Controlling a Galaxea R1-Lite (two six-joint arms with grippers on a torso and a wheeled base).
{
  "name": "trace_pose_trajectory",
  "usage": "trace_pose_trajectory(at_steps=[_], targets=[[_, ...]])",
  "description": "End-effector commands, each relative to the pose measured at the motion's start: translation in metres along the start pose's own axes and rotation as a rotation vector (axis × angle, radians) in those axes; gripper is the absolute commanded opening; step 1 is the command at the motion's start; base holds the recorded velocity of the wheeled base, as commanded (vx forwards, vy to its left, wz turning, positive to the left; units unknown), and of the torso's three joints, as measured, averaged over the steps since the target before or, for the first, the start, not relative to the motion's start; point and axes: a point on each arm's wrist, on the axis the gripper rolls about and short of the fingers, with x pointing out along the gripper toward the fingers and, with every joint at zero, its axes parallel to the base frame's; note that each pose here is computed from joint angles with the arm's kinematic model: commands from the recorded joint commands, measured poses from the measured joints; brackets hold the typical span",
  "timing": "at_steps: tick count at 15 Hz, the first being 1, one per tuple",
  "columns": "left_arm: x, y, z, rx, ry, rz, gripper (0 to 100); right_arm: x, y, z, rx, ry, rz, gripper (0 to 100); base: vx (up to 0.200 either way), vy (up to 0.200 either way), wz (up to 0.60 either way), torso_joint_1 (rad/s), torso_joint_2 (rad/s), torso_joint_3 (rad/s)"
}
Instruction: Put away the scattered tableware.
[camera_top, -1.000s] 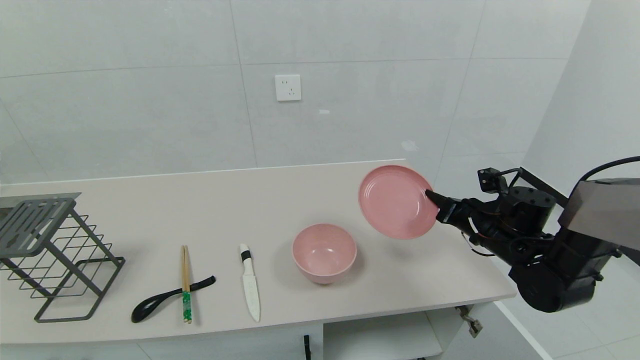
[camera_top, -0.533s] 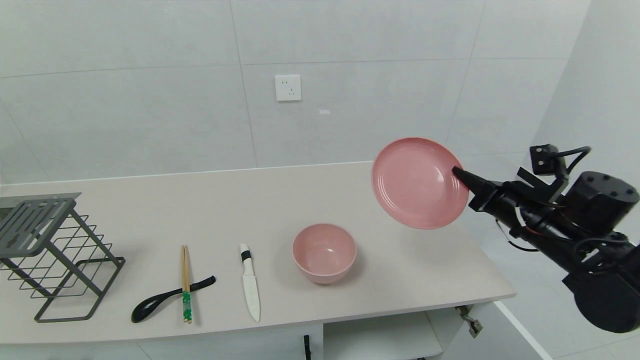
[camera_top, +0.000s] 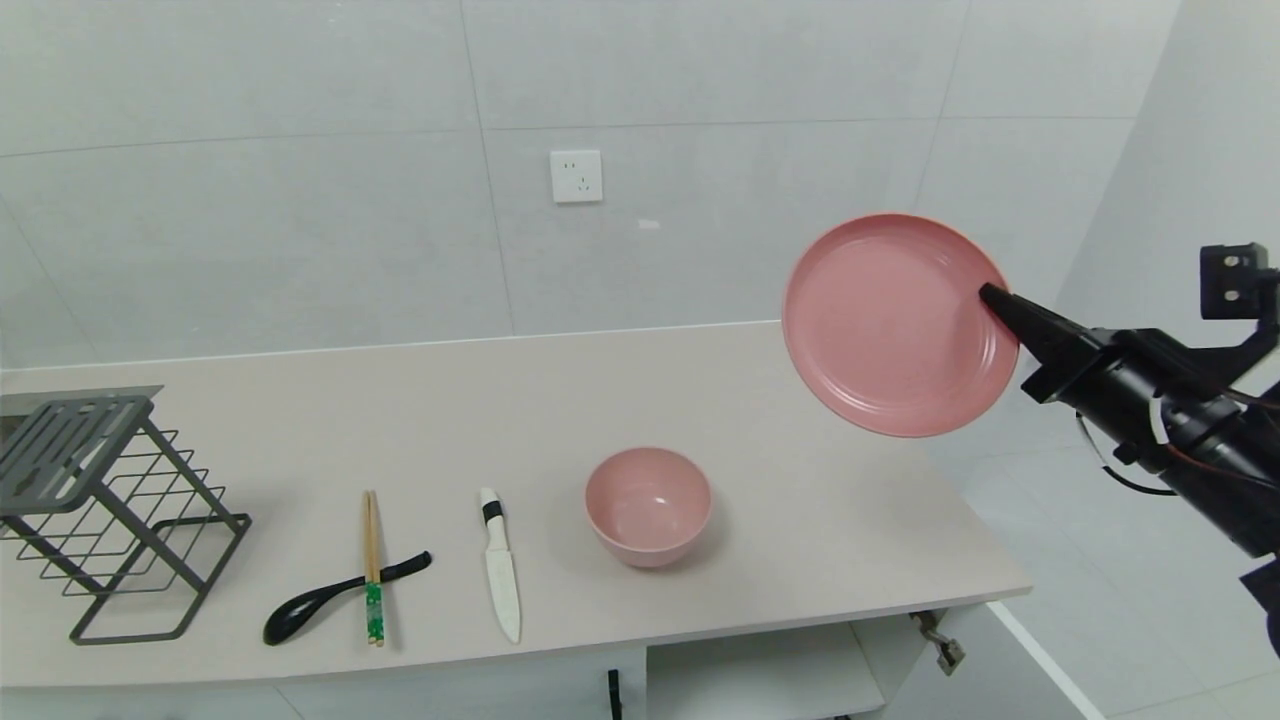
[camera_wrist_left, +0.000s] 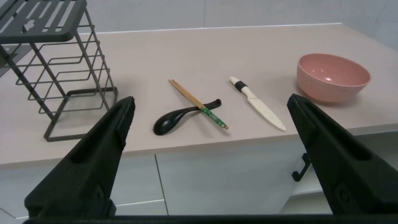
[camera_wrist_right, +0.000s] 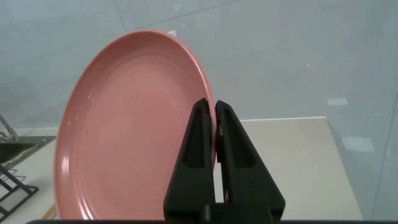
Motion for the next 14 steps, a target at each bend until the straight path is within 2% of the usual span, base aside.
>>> trace_pose_trajectory(at_steps=[1,4,5,6,7,8,9,10,11,14], targets=[[0.0,0.0,0.0,0.005,-0.001,0.001,100,0.003,-0.007,-0.01,-0.008,0.034,-0.021,0,0.0,0.0,0.0,0.0,0.0,0.0],[0.0,0.0,0.001,0.008,-0.006,0.002,100,-0.001,-0.007,-0.015,-0.005,0.058,-0.027,0,0.0,0.0,0.0,0.0,0.0,0.0],[-0.003,0.0,0.019,0.012,-0.133,0.003,100,-0.004,-0.006,-0.019,0.002,0.081,-0.028,0,0.0,0.0,0.0,0.0,0.0,0.0],[-0.005,0.0,0.024,0.012,-0.171,0.003,100,-0.005,-0.006,-0.02,0.003,0.084,-0.029,0,0.0,0.0,0.0,0.0,0.0,0.0],[-0.027,-0.002,0.085,0.052,-0.409,0.002,100,-0.008,-0.002,-0.023,0.006,0.109,0.001,0,0.0,0.0,0.0,0.0,0.0,0.0],[-0.033,-0.002,0.097,0.066,-0.409,-0.025,100,-0.008,0.002,-0.026,0.012,0.123,0.025,0,0.0,0.0,0.0,0.0,0.0,0.0],[-0.033,-0.001,0.098,0.06,-0.379,-0.046,100,-0.009,0.005,-0.028,0.015,0.133,0.035,0,0.0,0.0,0.0,0.0,0.0,0.0],[-0.025,0.001,0.097,0.027,-0.272,-0.107,100,-0.013,0.008,-0.032,0.024,0.157,0.045,0,0.0,0.0,0.0,0.0,0.0,0.0],[-0.016,0.002,0.094,0.002,-0.191,-0.126,100,-0.016,0.009,-0.034,0.029,0.174,0.061,0,0.0,0.0,0.0,0.0,0.0,0.0],[0.021,-0.001,0.099,-0.011,0.015,-0.191,100,-0.024,0.012,-0.035,0.035,0.201,0.109,0,0.0,0.0,0.0,0.0,0.0,0.0]])
